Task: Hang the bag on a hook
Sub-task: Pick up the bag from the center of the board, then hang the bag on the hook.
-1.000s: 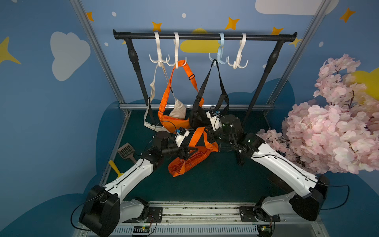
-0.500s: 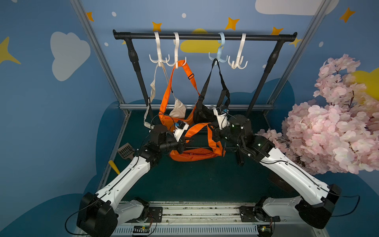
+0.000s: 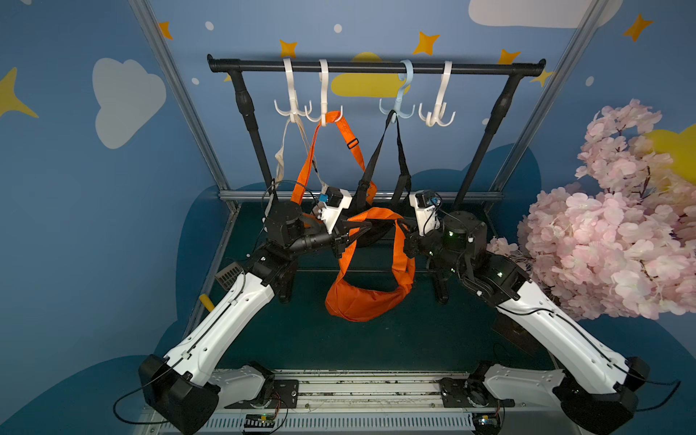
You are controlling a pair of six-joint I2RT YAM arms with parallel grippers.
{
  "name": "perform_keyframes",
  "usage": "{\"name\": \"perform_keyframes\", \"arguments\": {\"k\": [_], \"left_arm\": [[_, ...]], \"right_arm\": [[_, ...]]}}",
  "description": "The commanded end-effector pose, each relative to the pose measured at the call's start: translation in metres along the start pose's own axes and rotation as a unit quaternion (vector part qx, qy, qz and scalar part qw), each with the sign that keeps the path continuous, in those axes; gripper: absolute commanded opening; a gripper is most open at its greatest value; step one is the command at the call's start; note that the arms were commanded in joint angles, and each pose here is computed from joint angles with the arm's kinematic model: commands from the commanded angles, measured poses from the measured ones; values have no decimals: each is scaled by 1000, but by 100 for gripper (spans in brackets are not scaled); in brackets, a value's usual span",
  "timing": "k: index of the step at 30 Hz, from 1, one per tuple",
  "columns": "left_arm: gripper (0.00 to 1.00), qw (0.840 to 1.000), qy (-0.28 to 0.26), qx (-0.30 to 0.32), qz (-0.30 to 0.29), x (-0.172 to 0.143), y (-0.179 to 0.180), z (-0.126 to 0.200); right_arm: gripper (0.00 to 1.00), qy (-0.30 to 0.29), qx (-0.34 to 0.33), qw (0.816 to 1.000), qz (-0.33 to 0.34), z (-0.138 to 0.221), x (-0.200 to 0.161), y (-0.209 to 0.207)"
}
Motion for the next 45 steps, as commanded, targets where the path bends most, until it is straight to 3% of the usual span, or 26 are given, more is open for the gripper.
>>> {"name": "perform_keyframes", "arguments": {"k": [1,20,27,37,45], "left_arm": [[4,998,-20,-50,-23,27,-15,-12],[4,986,-24,-162,44,116,20,-117],[4,980,-69,-178,54,123,37,-138],[4,978,-112,-167,61,123,47,-152],[4,977,-123,-163,59,123,47,-156]], "right_arm": [[0,-64,-42,997,14,28,36,-15],[0,-204,-210,953,75,61,140,-77],[0,-236,-245,937,86,64,167,-92],[0,-234,-297,919,115,56,185,-126],[0,-235,-276,926,110,42,194,-156]]}}
Point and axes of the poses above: each gripper's point midway between its finger pads, its own z axis back along the fingers, its own y axis along the line the jaws close on, x = y × z, the point moved 8 cm from there along z, back along the fingers, and after that the axes turned 5 degrees about z, right-handed, at the moved point
